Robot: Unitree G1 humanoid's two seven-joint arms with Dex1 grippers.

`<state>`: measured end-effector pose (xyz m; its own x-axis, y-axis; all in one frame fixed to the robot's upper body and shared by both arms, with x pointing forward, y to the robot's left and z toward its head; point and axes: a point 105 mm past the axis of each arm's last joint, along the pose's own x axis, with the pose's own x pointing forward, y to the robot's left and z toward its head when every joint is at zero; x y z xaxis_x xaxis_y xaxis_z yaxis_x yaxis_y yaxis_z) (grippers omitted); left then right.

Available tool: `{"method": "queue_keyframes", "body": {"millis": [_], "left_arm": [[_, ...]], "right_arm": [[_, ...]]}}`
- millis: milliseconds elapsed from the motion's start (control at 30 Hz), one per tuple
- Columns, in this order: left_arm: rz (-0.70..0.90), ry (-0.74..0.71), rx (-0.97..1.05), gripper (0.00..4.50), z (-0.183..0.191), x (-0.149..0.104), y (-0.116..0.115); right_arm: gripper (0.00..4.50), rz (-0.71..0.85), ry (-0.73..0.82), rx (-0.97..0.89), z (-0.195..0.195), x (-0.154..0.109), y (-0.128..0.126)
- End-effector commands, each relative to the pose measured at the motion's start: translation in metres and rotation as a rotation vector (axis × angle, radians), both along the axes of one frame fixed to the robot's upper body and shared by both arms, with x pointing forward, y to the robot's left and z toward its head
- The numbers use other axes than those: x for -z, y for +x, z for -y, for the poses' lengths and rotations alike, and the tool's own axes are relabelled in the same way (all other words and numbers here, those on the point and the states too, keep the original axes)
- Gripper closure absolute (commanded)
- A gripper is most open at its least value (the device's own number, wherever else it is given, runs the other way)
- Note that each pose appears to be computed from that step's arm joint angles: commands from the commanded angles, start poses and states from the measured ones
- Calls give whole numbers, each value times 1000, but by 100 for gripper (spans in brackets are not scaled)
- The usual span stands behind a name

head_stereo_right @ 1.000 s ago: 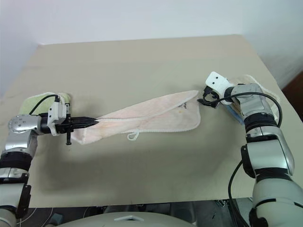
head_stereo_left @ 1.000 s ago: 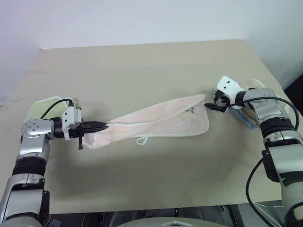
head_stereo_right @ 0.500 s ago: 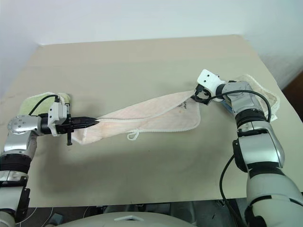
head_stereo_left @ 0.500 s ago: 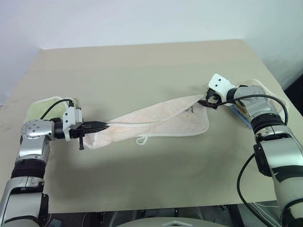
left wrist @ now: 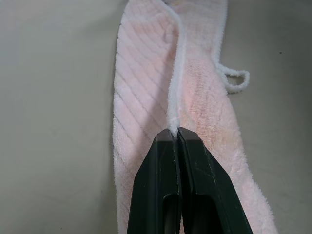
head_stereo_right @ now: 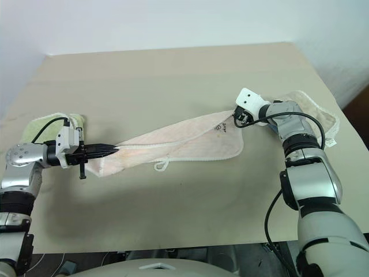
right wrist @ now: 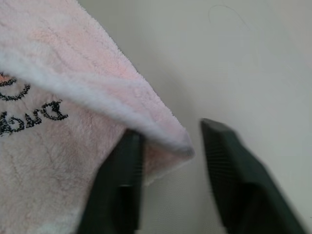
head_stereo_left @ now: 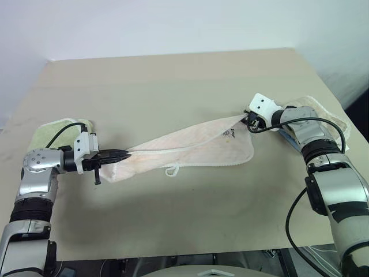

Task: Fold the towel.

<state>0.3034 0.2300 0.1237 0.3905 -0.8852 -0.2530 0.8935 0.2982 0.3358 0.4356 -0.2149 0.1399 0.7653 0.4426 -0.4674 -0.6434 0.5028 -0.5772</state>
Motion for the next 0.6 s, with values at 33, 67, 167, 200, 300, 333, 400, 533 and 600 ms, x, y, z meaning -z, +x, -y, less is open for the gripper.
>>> {"method": "queue_keyframes", "body": {"millis": [33, 67, 167, 200, 300, 333, 400, 533, 600], "left_arm": [[44, 3, -13, 450, -4, -12, 1], [46, 0, -15, 450, -4, -13, 2], [49, -12, -25, 450, -3, -14, 5], [51, -17, -30, 450, -2, -14, 6], [72, -35, -75, 450, -3, -16, 15], [90, -46, -112, 450, -4, -18, 22], [128, -65, -182, 450, -6, -22, 36], [184, -94, -310, 450, -5, -29, 66], [224, -88, -386, 450, -6, -33, 82]], "right_arm": [[420, 39, 29, -4, -5, -11, 3], [448, 40, 38, -4, -5, -11, 3], [448, 50, 71, -2, -6, -14, 2], [448, 54, 83, -3, -6, -16, 2], [448, 67, 135, 22, -2, -22, 2], [448, 78, 162, 41, 0, -25, 2], [448, 105, 219, 86, 6, -34, 5], [448, 180, 311, 174, 19, -53, 9], [448, 220, 347, 215, 25, -62, 12]]}}
